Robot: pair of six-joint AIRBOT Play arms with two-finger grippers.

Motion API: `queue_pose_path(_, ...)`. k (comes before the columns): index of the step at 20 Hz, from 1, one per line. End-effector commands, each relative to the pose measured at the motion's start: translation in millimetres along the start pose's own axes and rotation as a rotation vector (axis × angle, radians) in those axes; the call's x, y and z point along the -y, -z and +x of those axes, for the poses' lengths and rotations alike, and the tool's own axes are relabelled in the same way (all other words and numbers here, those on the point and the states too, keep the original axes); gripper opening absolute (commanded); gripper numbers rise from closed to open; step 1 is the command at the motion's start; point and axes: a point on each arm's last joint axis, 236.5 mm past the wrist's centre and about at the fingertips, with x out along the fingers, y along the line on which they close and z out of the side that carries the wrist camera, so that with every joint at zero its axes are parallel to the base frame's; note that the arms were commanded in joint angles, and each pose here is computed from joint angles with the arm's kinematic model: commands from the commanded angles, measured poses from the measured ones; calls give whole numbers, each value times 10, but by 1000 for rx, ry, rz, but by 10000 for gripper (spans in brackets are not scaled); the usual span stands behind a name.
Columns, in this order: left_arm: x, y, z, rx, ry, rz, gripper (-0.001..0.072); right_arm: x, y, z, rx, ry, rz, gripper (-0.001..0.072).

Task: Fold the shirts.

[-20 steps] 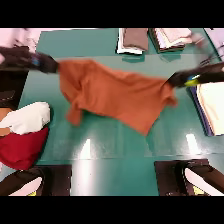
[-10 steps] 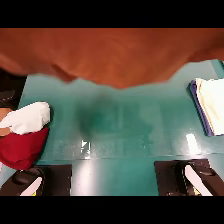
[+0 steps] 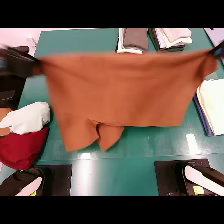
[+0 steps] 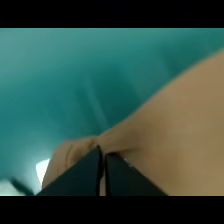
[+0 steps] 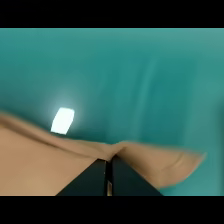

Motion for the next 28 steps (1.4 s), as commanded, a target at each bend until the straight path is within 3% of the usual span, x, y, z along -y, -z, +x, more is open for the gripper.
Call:
queue_pose_path(1,-181,801,1226,-267,27,-36,26,22,526,1166,-291,-81,60,19)
queue_pose_path(3,-299,926,1684,-297,12,-60,28,68,588,1607,-323,-85,91,20)
queue_pose_path(4,-355,944,1837,-293,-1,-69,170,72,568,1767,-324,-88,114,28)
queue_pose_path(5,-403,915,1923,-281,-17,-91,483,103,523,1855,-321,-86,116,162)
queue_pose_path(6,-488,849,1934,-267,-39,-116,601,123,434,1898,-311,-84,114,394)
queue_pose_path(9,-929,681,1648,-264,-98,-199,601,198,141,1710,-255,-76,102,412)
queue_pose_path(13,-1411,1085,1336,-383,-107,-410,602,224,157,1328,-211,-61,91,410)
queue_pose_path(21,-1111,2217,1703,-540,-8,-645,602,3,699,1298,-219,-69,81,410)
queue_pose_path(28,-744,2293,1873,-496,136,-717,600,-103,768,1338,-225,-80,67,410)
